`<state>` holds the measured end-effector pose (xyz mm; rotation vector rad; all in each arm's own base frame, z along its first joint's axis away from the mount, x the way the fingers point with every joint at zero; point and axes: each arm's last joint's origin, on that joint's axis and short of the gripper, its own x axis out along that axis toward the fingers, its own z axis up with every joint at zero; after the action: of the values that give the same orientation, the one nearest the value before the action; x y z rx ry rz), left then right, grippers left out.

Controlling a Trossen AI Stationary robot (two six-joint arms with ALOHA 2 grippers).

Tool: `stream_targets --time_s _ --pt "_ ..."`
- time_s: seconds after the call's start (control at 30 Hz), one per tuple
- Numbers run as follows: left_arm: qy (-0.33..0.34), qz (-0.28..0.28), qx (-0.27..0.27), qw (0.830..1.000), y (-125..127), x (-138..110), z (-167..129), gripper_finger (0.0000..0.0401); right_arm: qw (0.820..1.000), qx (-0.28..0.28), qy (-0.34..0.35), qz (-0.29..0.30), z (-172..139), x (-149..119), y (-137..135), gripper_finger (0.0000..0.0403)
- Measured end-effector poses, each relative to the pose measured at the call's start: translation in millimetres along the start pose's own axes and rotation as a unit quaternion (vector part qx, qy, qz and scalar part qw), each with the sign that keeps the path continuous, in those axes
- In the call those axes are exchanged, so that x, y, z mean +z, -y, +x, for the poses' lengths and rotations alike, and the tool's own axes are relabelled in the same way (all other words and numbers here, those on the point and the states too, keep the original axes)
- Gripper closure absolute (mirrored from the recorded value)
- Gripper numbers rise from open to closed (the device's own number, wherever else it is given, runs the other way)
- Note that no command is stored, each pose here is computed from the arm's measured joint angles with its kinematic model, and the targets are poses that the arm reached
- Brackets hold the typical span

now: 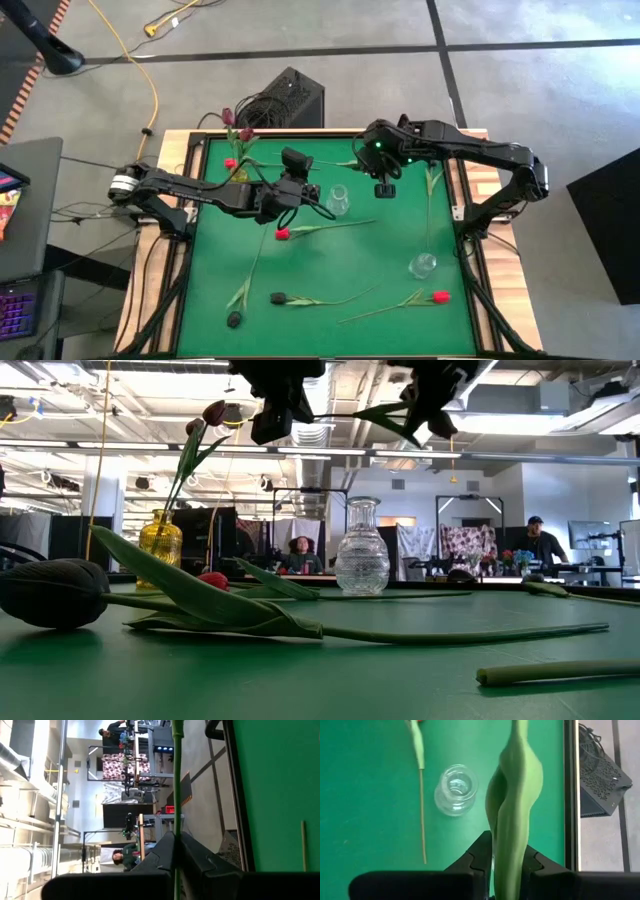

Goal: Sort flowers into vase by color
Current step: Put the dark red flower into the yellow vase

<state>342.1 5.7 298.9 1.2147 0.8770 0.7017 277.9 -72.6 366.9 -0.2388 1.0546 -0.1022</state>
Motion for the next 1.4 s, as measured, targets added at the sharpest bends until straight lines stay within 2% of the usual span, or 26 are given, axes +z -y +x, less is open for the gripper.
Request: stream_targets --time_s 0.2,0.37,0.6,0.73,0.83,0.93,1.07,1.13,1.27,1.4 --pt "-0.011 0.026 -0.009 1.000 3.8 -2.4 -0.3 0.0401 1.000 -0.009 0.017 -0.004 -17.0 1.8 3.1 0.0330" --pt "-0.017 0.023 -0.018 0.999 6.8 -4.5 -0.3 0.0401 0.999 -0.021 0.033 0.013 -31.3 -3.5 6.1 0.0324" --pt "-0.013 0.005 -0.020 1.000 6.7 -4.0 -3.7 0.0401 0.999 -0.020 0.030 0.036 -46.6 -14.0 4.2 0.0258" --pt "0.017 -0.039 -0.019 0.999 -3.1 -3.8 -18.5 0.0401 0.996 -0.044 0.059 0.046 -58.5 -20.7 3.5 0.0222" --pt "0.062 -0.106 -0.030 0.992 -20.0 -9.9 -33.7 0.0401 0.990 -0.084 0.105 0.041 -68.7 -27.4 -0.3 0.0217" --pt "0.106 -0.182 -0.051 0.976 -39.8 -23.5 -46.9 0.0401 0.984 -0.099 0.145 0.031 -78.5 -38.8 -6.5 0.0221" --pt "0.154 -0.275 -0.083 0.945 -65.9 -49.4 -66.3 0.0401 0.974 -0.115 0.193 0.040 -89.5 -59.1 -12.8 0.0229" --pt "0.195 -0.324 -0.115 0.919 -78.5 -63.1 -76.1 0.0401 0.968 -0.121 0.213 0.053 -88.9 -68.7 -15.8 0.0232" --pt "0.296 -0.401 -0.177 0.849 -95.3 -93.0 -96.5 0.0401 0.961 -0.121 0.238 0.073 -75.1 -86.4 -23.3 0.0234" --pt "0.320 -0.471 -0.157 0.807 -87.1 -129.3 -110.5 0.0401 0.958 -0.121 0.247 0.077 -52.2 -99.2 -30.4 0.0234"
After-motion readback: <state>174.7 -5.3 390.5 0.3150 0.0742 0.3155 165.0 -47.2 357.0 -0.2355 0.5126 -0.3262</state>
